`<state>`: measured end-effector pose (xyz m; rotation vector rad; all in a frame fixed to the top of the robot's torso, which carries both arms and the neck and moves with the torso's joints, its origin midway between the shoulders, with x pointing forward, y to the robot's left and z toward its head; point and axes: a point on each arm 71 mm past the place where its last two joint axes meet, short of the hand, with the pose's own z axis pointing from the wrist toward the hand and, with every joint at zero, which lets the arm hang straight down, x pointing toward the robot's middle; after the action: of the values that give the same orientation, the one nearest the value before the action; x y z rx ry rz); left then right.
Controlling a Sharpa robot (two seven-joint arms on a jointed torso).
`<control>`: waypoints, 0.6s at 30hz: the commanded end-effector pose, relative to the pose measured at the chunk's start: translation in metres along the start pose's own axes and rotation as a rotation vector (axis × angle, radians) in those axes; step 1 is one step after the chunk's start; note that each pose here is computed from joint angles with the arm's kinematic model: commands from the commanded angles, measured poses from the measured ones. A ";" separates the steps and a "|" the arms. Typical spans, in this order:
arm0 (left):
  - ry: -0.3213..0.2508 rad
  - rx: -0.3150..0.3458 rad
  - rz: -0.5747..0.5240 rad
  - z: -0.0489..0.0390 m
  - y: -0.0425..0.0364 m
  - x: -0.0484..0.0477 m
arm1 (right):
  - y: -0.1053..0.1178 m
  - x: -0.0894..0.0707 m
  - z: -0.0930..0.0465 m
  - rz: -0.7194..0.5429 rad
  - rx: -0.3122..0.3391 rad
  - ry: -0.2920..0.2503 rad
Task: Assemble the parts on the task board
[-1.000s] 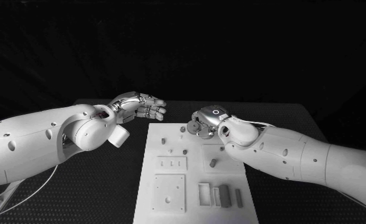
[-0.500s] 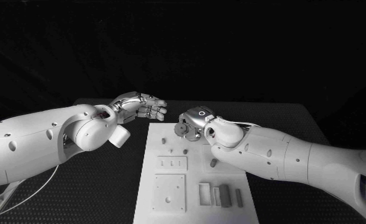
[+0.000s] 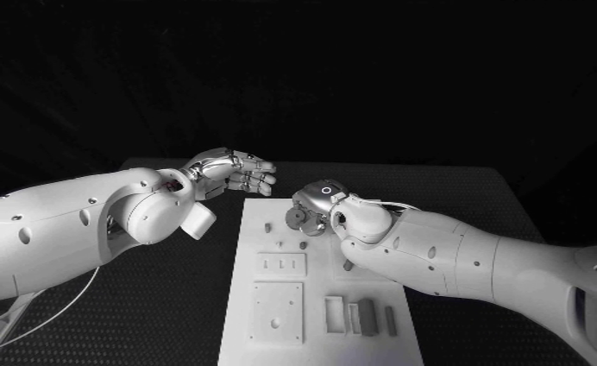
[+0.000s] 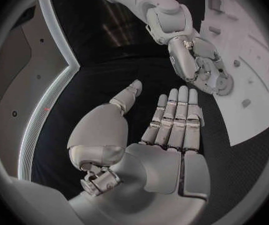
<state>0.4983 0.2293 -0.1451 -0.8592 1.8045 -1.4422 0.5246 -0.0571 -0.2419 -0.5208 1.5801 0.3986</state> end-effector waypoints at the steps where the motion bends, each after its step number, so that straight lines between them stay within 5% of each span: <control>1: 0.010 0.008 0.008 0.0007 -0.0018 0.0022 | 0.001 0.004 0.001 -0.006 0.004 0.031; 18: 0.015 0.006 0.008 0.0011 -0.0019 0.0039 | 0.008 0.012 0.003 -0.007 -0.008 0.051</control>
<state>0.4977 0.2273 -0.1452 -0.8521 1.8117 -1.4408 0.5253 -0.0514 -0.2483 -0.5289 1.5970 0.3874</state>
